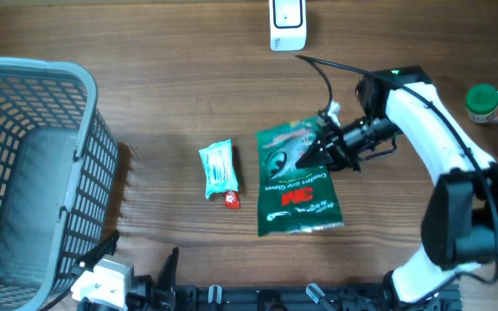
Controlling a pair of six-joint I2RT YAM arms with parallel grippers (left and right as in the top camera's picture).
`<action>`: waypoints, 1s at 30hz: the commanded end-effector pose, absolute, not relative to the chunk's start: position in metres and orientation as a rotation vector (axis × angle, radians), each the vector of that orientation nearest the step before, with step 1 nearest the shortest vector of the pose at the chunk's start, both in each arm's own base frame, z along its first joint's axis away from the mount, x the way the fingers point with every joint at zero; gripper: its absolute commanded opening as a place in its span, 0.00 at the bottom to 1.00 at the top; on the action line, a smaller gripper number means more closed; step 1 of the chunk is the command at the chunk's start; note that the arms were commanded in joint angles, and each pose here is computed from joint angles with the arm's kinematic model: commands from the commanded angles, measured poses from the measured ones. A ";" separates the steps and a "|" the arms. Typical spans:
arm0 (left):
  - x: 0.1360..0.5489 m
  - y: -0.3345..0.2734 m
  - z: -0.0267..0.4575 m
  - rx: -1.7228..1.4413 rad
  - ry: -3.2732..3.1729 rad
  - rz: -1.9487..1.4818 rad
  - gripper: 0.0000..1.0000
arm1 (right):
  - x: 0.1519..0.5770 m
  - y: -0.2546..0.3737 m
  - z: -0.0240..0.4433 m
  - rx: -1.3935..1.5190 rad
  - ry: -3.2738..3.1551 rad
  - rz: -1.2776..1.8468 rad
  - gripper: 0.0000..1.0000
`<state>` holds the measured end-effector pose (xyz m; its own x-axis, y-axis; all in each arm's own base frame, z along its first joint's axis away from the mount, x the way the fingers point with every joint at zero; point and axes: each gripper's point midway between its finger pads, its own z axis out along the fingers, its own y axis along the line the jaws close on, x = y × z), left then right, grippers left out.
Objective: Scan the item barcode
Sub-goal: 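Carry the glove pack up to the white scanner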
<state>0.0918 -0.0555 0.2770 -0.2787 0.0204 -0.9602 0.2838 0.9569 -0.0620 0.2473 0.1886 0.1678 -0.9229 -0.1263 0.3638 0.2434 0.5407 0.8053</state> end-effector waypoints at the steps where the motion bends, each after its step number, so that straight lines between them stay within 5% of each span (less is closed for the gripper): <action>1: 0.090 -0.059 0.277 0.249 1.830 -0.266 1.00 | 0.268 0.188 0.200 0.294 -2.711 -1.494 0.04; 8: 0.090 -0.058 0.277 0.249 1.830 -0.266 1.00 | 0.351 0.151 0.180 -0.131 -3.199 -1.114 0.04; 19: 0.090 -0.059 0.277 0.249 1.830 -0.266 1.00 | 0.479 0.205 0.137 -0.202 -2.963 -1.862 0.04; 30: 0.090 -0.059 0.277 0.249 1.830 -0.266 1.00 | 0.548 0.195 0.074 -0.752 -2.867 -1.986 0.05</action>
